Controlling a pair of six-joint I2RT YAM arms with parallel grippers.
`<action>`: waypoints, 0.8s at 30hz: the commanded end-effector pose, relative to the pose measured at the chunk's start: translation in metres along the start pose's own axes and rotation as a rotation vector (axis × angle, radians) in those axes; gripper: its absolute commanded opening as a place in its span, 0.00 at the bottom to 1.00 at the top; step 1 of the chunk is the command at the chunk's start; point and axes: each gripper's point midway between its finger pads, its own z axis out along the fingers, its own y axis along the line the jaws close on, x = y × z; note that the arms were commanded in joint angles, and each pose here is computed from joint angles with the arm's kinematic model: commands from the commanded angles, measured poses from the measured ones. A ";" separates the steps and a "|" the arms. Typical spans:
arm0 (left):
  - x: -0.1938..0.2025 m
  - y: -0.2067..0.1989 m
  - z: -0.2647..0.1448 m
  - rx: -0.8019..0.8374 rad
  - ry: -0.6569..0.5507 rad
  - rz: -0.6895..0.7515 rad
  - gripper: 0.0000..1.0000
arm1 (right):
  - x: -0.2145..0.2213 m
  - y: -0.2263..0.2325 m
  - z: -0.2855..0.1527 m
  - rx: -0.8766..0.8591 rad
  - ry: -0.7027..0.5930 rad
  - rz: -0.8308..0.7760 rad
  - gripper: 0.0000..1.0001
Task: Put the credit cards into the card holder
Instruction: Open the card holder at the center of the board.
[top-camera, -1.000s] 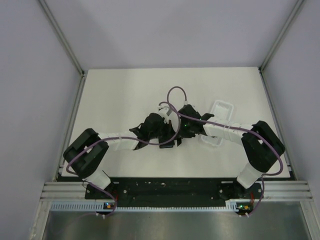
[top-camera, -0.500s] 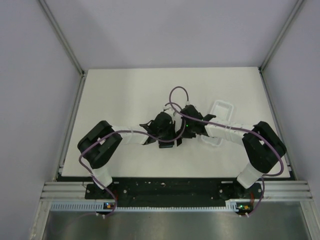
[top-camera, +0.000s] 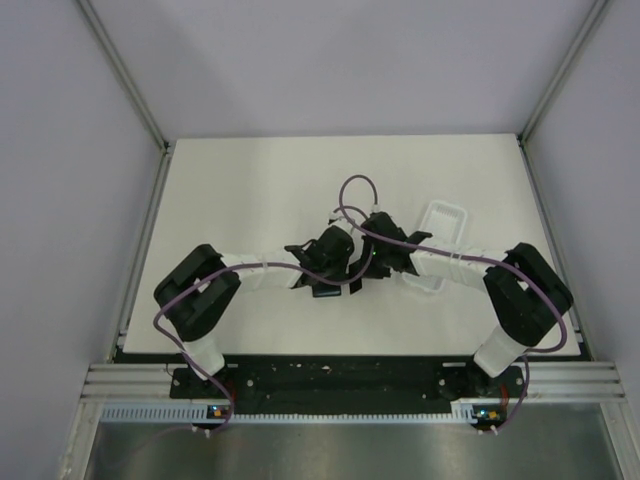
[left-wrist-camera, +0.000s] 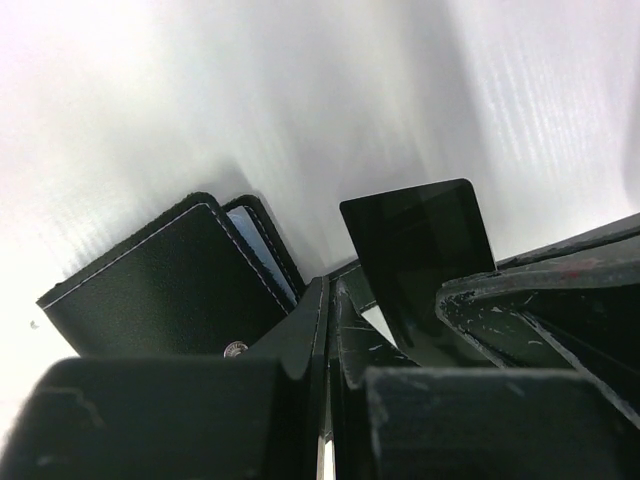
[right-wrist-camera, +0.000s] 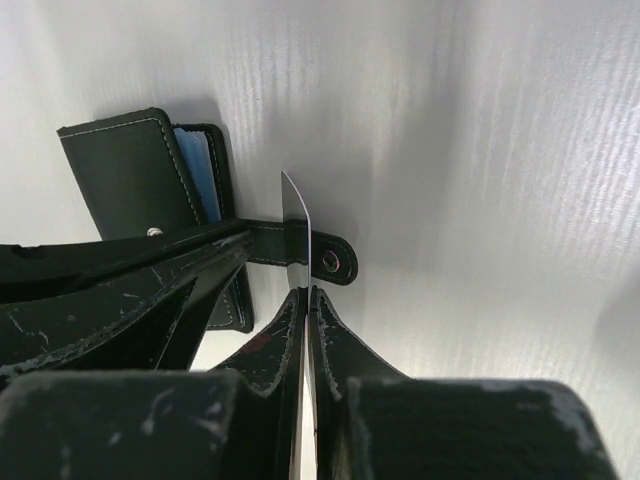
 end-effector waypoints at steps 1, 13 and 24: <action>-0.009 0.026 -0.023 -0.132 -0.012 0.064 0.00 | 0.018 -0.021 0.006 0.071 0.056 -0.001 0.00; -0.004 0.047 -0.045 -0.205 -0.027 0.077 0.00 | 0.021 -0.025 0.008 0.082 0.063 0.000 0.00; 0.012 0.074 -0.065 -0.294 -0.031 0.074 0.00 | 0.021 -0.024 0.008 0.080 0.065 0.002 0.00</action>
